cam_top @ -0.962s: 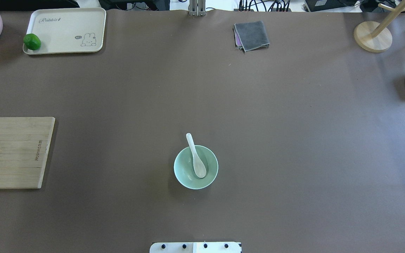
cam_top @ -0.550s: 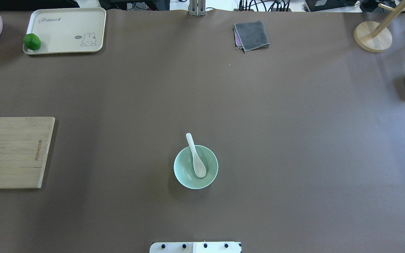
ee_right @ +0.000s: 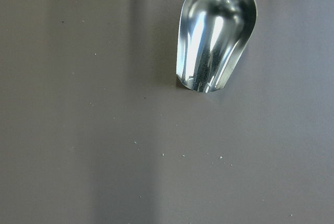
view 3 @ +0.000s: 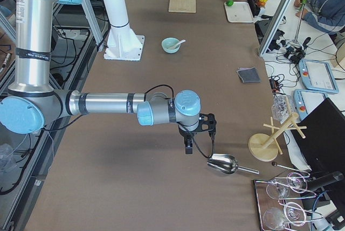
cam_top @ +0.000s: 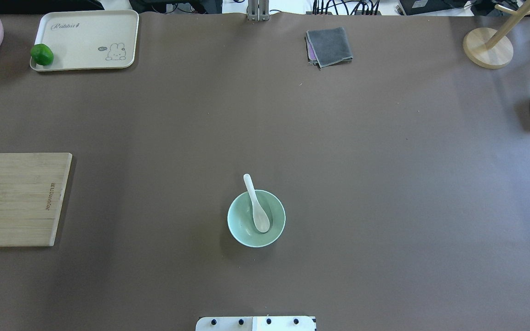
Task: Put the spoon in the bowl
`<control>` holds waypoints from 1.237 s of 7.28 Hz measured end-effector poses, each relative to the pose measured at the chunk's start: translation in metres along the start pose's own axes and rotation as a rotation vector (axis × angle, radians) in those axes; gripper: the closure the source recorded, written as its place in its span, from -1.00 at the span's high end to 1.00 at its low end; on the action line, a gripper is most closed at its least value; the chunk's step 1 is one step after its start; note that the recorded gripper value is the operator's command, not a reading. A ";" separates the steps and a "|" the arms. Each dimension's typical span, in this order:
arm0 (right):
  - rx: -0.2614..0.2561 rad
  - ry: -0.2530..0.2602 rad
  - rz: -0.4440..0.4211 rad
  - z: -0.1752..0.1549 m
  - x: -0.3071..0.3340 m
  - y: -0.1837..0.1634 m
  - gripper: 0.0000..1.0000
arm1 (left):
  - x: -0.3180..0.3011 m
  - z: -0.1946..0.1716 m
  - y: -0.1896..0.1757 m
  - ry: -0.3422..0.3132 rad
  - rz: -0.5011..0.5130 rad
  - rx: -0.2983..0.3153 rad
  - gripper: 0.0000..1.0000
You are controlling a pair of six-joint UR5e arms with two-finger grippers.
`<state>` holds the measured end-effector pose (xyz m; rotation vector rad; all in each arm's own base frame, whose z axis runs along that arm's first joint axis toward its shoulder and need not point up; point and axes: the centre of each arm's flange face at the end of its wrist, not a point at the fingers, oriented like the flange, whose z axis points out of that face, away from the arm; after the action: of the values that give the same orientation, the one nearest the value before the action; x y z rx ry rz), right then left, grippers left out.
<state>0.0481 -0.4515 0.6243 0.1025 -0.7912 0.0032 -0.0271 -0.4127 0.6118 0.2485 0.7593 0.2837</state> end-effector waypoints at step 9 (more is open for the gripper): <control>0.014 0.004 0.014 -0.005 0.019 0.010 1.00 | -0.023 -0.005 0.031 0.006 -0.079 -0.006 0.95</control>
<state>0.0651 -0.4421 0.6351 0.1104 -0.7883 0.0218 -0.0513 -0.3914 0.6328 0.2116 0.7723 0.2121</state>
